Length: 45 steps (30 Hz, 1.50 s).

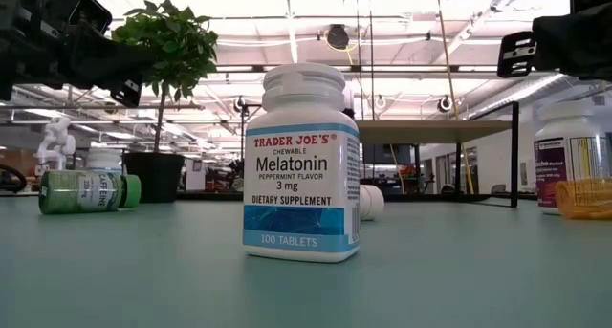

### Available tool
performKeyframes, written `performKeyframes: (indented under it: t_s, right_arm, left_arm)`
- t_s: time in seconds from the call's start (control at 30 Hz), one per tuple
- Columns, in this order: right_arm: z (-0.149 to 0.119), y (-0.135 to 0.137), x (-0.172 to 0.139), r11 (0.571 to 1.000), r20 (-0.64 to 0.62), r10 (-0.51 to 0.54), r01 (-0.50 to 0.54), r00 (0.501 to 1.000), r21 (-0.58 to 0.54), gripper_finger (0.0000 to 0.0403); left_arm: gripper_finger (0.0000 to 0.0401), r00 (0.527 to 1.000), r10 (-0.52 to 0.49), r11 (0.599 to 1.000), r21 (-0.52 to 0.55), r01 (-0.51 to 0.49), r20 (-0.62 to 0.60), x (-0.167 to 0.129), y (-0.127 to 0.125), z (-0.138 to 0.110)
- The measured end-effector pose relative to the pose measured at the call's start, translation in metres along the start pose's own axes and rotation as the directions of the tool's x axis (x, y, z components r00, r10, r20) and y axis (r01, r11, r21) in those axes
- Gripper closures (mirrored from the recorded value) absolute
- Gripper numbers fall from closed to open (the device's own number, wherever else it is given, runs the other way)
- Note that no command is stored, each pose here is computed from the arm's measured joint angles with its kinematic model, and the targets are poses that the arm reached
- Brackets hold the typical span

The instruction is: Pick and place medicine bottles onto shelf by color

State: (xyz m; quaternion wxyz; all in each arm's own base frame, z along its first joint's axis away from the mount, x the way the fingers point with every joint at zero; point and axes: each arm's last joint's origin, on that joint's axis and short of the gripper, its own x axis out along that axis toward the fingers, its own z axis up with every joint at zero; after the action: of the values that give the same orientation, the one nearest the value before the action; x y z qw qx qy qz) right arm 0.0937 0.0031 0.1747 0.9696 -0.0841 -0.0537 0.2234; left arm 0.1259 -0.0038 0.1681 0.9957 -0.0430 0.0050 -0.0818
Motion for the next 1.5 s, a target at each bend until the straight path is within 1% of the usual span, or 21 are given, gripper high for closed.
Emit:
performKeyframes:
  t_s: [0.23, 0.37, 0.4, 0.5, 0.53, 0.57, 0.7, 0.73, 0.8, 0.9, 0.97, 1.07, 1.13, 1.2, 1.3, 1.33, 1.4, 1.5]
  right_arm:
    - [0.0, 0.0, 0.0, 1.0, 0.0, 0.0, 0.0, 1.0, 0.0, 0.0403]
    - [0.0, 0.0, 0.0, 1.0, 0.001, -0.001, 0.001, 1.0, -0.001, 0.0403]
    - [0.001, -0.001, 0.0, 1.0, 0.005, -0.016, 0.016, 1.0, -0.005, 0.0403]
    - [0.005, -0.005, 0.0, 0.989, 0.03, -0.142, 0.143, 0.989, -0.026, 0.0403]
    - [0.005, -0.005, -0.001, 0.986, 0.033, -0.165, 0.166, 0.986, -0.028, 0.0403]
    - [0.006, -0.006, -0.001, 0.983, 0.037, -0.182, 0.183, 0.983, -0.024, 0.0403]
    - [0.007, -0.006, -0.001, 0.981, 0.046, -0.19, 0.189, 0.981, 0.033, 0.0403]
    - [0.008, -0.006, -0.001, 0.98, 0.058, -0.195, 0.193, 0.979, 0.036, 0.0403]
    - [0.01, -0.008, -0.001, 0.97, 0.076, -0.241, 0.241, 0.967, 0.009, 0.0403]
    - [0.013, -0.012, -0.003, 0.925, 0.099, -0.37, 0.376, 0.924, -0.047, 0.0403]
    - [0.015, -0.014, -0.004, 0.899, 0.109, -0.433, 0.437, 0.895, -0.018, 0.0403]
    - [0.015, -0.015, -0.005, 0.877, 0.109, -0.481, 0.48, 0.87, 0.039, 0.0403]
    - [0.017, -0.017, -0.006, 0.849, 0.129, -0.528, 0.528, 0.84, 0.036, 0.0403]
    - [0.02, -0.019, -0.008, 0.797, 0.152, -0.6, 0.602, 0.785, 0.039, 0.0403]
    - [0.022, -0.022, -0.011, 0.711, 0.16, -0.701, 0.699, 0.695, 0.076, 0.0403]
    - [0.023, -0.022, -0.011, 0.695, 0.162, -0.717, 0.714, 0.678, 0.088, 0.0403]
    - [0.023, -0.023, -0.012, 0.677, 0.158, -0.734, 0.731, 0.66, 0.09, 0.0403]
    - [0.023, -0.023, -0.012, 0.675, 0.165, -0.735, 0.732, 0.658, 0.09, 0.0403]
  left_arm:
    - [0.0382, 1.0, 0.0, 1.0, 0.001, 0.0, -0.001, 0.0, 0.0, 0.0]
    - [0.0382, 1.0, 0.001, 0.999, 0.049, 0.0, -0.018, 0.0, 0.0, -0.002]
    - [0.0382, 1.0, 0.001, 0.998, 0.056, 0.0, -0.017, 0.0, 0.0, -0.002]
    - [0.0382, 1.0, 0.002, 0.998, 0.057, -0.001, -0.019, 0.0, 0.0, -0.002]
    - [0.0382, 1.0, 0.002, 0.998, 0.055, -0.001, -0.018, 0.0, 0.0, -0.002]
    - [0.0382, 1.0, 0.002, 0.998, 0.055, -0.001, -0.018, 0.0, 0.0, -0.002]
    - [0.0382, 1.0, 0.002, 0.998, 0.055, -0.001, -0.017, 0.0, 0.0, -0.002]
    - [0.0382, 1.0, 0.002, 0.998, 0.056, -0.002, -0.016, 0.0, 0.0, -0.002]
    - [0.0382, 0.999, 0.03, 0.996, 0.08, -0.031, 0.009, 0.0, 0.001, 0.001]
    - [0.0382, 0.997, 0.071, 0.993, 0.087, -0.075, 0.043, 0.0, 0.002, 0.004]
    - [0.0382, 0.994, 0.079, 0.994, 0.073, -0.084, 0.073, 0.0, 0.002, 0.007]
    - [0.0382, 0.989, 0.078, 0.994, 0.072, -0.087, 0.124, -0.001, 0.002, 0.011]
    - [0.0382, 0.985, 0.075, 0.994, 0.073, -0.087, 0.154, -0.001, 0.001, 0.014]
    - [0.0382, 0.982, 0.072, 0.993, 0.075, -0.086, 0.174, -0.001, 0.001, 0.016]
    - [0.0382, 0.979, 0.071, 0.995, 0.057, -0.083, 0.19, -0.002, 0.001, 0.018]
    - [0.0382, 0.978, 0.07, 0.996, 0.036, -0.079, 0.194, -0.002, 0.001, 0.018]
    - [0.0382, 0.978, 0.071, 0.997, -0.007, -0.071, 0.194, -0.002, 0.001, 0.018]
    - [0.0382, 0.977, 0.092, 0.995, -0.045, -0.084, 0.194, -0.002, 0.001, 0.018]
